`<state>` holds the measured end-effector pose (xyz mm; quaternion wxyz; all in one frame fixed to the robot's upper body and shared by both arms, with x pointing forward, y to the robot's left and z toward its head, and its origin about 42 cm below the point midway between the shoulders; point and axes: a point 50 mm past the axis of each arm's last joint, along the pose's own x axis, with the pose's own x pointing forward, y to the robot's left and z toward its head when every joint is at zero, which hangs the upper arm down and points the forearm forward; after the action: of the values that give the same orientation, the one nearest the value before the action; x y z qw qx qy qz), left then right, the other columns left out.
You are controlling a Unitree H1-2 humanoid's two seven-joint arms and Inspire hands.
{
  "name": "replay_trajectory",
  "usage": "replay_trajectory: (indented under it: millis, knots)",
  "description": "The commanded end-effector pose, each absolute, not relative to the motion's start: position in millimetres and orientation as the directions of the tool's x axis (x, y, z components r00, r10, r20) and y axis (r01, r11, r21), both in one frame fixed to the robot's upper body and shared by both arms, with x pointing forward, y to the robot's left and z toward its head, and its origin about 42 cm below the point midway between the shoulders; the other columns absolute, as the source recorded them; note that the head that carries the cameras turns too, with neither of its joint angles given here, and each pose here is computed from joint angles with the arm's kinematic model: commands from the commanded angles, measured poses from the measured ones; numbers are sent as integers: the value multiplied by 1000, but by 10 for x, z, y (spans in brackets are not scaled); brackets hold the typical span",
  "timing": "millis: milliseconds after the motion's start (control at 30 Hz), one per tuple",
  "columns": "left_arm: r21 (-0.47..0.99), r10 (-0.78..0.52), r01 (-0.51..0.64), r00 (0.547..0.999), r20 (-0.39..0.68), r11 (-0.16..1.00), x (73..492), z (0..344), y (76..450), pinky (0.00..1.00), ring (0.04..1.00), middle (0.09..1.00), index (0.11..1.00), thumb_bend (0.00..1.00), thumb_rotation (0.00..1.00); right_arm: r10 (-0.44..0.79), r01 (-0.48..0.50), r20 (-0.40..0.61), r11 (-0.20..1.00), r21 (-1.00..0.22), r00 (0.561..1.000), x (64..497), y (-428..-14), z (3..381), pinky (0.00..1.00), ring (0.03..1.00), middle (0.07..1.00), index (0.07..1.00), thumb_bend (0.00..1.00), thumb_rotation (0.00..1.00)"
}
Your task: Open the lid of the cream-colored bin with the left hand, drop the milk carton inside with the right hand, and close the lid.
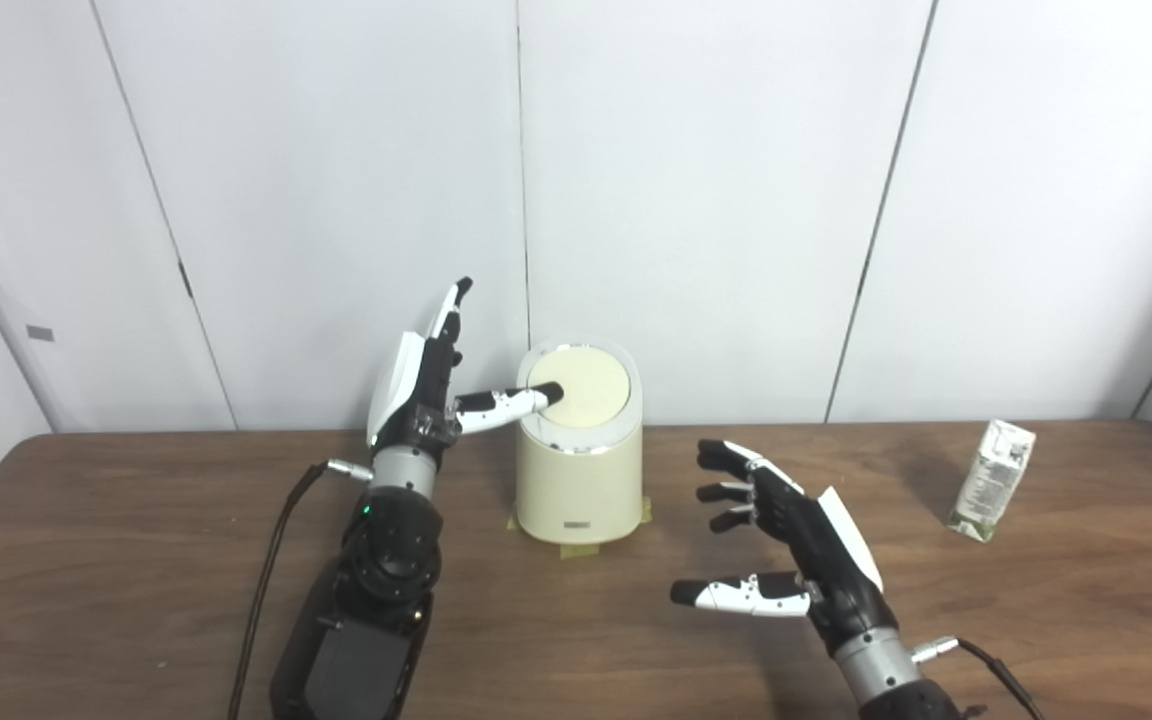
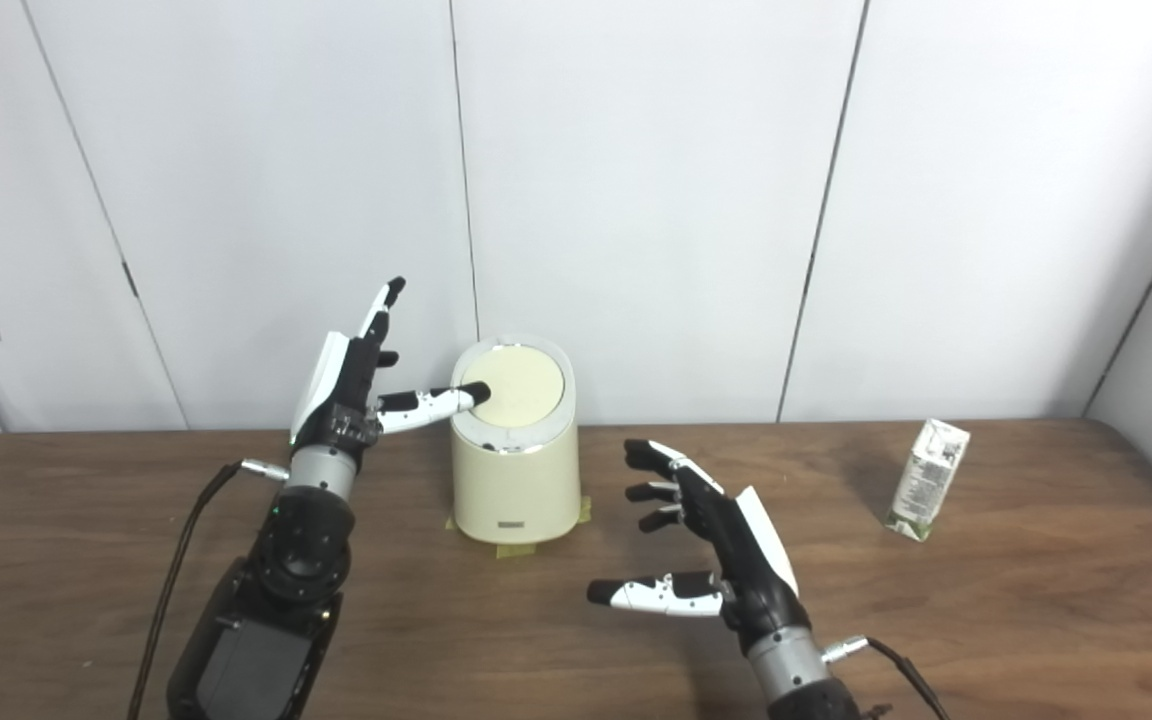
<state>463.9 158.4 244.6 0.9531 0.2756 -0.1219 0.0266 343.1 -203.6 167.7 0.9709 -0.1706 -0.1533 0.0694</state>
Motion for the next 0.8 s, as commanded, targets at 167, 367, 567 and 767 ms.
replay_trajectory:
  millis: [167, 367, 567, 767]
  knots:
    - [568, -55, -175, 929, 365, 804, 4839, 2695, 1431, 809, 999, 1000, 1000, 858, 231, 195, -53, 393, 937, -345, 899, 3476, -1900, 1977, 583, 732, 814, 814, 763, 119]
    - [611, -83, -163, 931, 355, 774, 4935, 2624, 1433, 830, 996, 1000, 1000, 860, 190, 201, -54, 403, 937, -345, 893, 3465, -1847, 2002, 572, 721, 808, 803, 757, 113]
    - [623, -80, -168, 933, 350, 764, 4988, 2617, 1407, 819, 991, 1000, 1000, 865, 181, 205, -67, 391, 938, -339, 897, 3449, -1805, 2020, 599, 722, 815, 801, 745, 138]
    - [638, -63, -181, 938, 340, 749, 5038, 2610, 1379, 838, 999, 1000, 1000, 867, 175, 203, -65, 396, 940, -335, 895, 3443, -1798, 2031, 598, 723, 820, 794, 741, 152]
